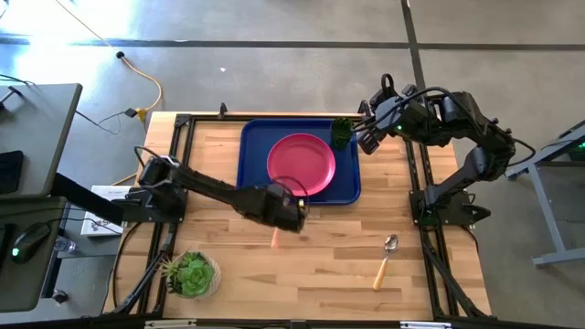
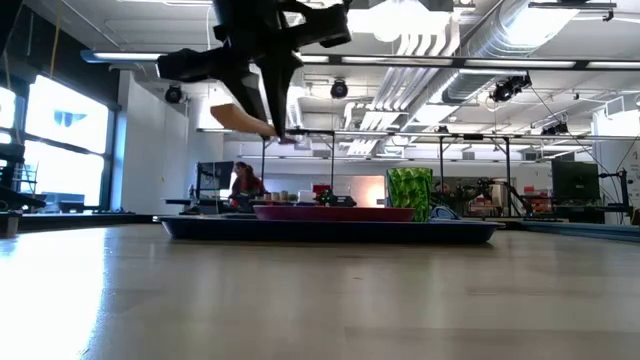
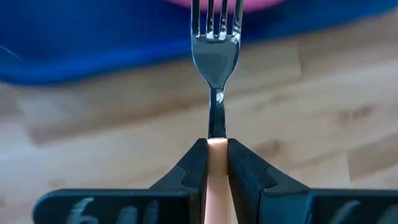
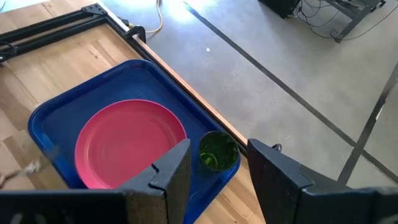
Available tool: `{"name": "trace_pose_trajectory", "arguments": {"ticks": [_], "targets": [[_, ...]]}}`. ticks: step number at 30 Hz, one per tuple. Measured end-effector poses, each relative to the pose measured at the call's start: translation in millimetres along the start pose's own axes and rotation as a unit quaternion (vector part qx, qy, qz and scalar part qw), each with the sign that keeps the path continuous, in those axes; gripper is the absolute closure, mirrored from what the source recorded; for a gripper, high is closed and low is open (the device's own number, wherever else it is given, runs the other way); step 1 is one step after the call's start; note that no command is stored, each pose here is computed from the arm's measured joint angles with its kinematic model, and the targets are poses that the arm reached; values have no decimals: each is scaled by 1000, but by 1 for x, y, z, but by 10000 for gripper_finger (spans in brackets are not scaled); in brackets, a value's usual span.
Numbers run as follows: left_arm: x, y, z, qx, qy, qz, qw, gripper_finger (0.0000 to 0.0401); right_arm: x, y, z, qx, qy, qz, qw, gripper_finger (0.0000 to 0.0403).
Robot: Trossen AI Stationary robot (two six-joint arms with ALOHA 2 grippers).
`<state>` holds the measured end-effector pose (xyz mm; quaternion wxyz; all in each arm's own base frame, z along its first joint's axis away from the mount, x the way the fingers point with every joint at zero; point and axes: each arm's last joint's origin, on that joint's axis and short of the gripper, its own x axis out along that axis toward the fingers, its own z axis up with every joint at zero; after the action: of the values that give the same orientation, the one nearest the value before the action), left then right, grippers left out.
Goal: Pick and place plate/cup/fork/spoon on tray
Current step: Put the orange fork to the left side of the pink plate on the blue serving tray
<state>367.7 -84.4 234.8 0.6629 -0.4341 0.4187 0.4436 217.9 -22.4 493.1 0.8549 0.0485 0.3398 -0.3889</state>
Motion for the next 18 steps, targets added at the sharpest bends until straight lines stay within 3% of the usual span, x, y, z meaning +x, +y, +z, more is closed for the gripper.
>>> {"name": "trace_pose_trajectory", "arguments": {"ticks": [11,18], "targets": [[-27,38,80,15,-45,78,996,366,0,1,0,0,8,17,1000,253],[-10,61,124,23,-42,132,990,366,0,1,0,0,7,16,1000,253]]}}
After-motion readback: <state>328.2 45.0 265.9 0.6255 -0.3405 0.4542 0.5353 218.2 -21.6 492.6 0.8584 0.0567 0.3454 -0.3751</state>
